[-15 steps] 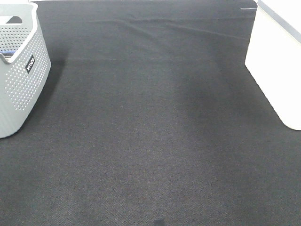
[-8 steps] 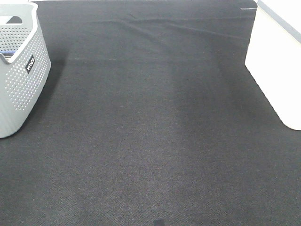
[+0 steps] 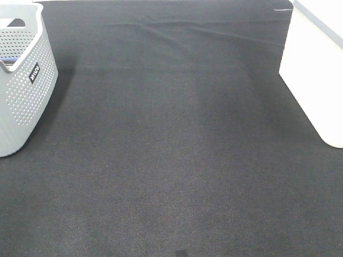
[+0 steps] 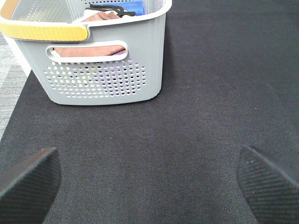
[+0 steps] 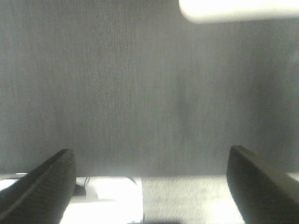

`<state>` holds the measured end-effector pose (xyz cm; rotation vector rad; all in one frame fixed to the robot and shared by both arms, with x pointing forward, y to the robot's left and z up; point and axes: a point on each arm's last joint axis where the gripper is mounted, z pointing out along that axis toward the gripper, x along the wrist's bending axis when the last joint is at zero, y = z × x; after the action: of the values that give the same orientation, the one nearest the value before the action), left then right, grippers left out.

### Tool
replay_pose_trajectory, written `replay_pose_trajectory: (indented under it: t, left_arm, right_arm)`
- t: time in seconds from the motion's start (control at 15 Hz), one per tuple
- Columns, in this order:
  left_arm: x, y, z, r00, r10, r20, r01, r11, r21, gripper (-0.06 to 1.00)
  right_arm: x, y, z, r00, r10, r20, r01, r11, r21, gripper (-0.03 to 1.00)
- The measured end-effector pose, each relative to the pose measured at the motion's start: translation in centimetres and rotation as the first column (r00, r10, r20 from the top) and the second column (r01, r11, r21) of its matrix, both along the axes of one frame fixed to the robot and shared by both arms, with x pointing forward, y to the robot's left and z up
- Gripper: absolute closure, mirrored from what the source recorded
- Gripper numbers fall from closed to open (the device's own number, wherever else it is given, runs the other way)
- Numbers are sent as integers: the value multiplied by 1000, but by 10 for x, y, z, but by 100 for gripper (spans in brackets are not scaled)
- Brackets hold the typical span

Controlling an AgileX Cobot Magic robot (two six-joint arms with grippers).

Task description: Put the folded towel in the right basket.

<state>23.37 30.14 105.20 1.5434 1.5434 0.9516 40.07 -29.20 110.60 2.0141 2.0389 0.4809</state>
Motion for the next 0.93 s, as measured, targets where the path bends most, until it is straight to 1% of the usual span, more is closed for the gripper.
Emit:
replay_pose_trajectory:
  t: [0.13,0.2,0.27,0.4,0.47,0.6,0.8,0.87,0.93]
  left_arm:
    - [0,0,0,1000,0,0,0,1000,0,-3]
    - [0,0,0,1000,0,0,0,1000,0,-3]
    - [0,0,0,1000,0,0,0,1000,0,-3]
    - [0,0,0,1000,0,0,0,1000,0,-3]
    - [0,0,0,1000,0,0,0,1000,0,-3]
    - [0,0,0,1000,0,0,0,1000,0,-3]
    - [0,0,0,1000,0,0,0,1000,0,-3]
    - [0,0,0,1000,0,0,0,1000,0,-3]
    - [0,0,0,1000,0,0,0,1000,0,-3]
  right_arm:
    - [-42,0,-25,1000,-18,1,18,1000,5,14]
    - [-58,-1,-35,999,-19,26,19,1000,1,14]
    - [-81,-2,-49,996,-21,86,22,1000,-14,14]
    - [-103,-4,-60,975,-22,222,30,999,-31,14]
    - [-119,-5,-58,936,-23,352,36,999,-30,14]
    - [-138,-5,-53,875,-18,485,37,999,-31,14]
    - [-162,-5,-53,792,-18,611,41,999,-24,14]
    - [-167,-5,-53,772,-18,636,42,999,-23,14]
    - [-167,-5,-53,772,-18,636,42,999,-23,14]
